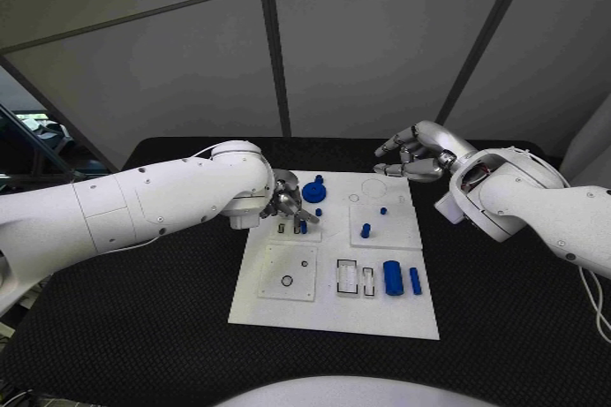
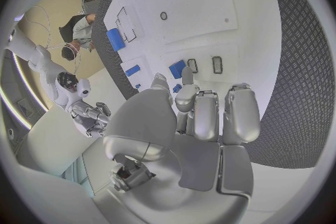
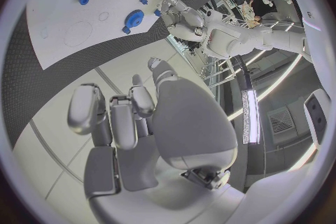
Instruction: Assemble the parts on the task board
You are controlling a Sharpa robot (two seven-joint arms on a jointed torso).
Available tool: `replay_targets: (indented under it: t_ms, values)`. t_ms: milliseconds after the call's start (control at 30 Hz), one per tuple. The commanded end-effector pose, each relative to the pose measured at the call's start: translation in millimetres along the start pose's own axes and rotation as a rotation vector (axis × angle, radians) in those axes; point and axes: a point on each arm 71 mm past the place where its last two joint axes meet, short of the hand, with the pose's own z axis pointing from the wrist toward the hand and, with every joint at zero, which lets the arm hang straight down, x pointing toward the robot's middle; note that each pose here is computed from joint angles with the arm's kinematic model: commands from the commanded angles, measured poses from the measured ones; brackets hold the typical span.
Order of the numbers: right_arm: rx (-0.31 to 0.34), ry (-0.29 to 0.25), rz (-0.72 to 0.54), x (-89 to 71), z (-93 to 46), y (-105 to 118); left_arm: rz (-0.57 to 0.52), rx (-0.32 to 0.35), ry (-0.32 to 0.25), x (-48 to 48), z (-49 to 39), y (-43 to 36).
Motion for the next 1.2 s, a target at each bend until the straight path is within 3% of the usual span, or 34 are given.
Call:
replay_targets:
  t_ms: [33,1200]
  values:
    - [-0.003,0.005,-0.007,-0.4,0.7,1.3,0.007,-0.004,0.016,0.2,0.4,-0.7]
    - [-0.006,0.018,-0.007,2.5,3.0,3.0,0.029,-0.001,0.05,1.0,4.2,-3.1]
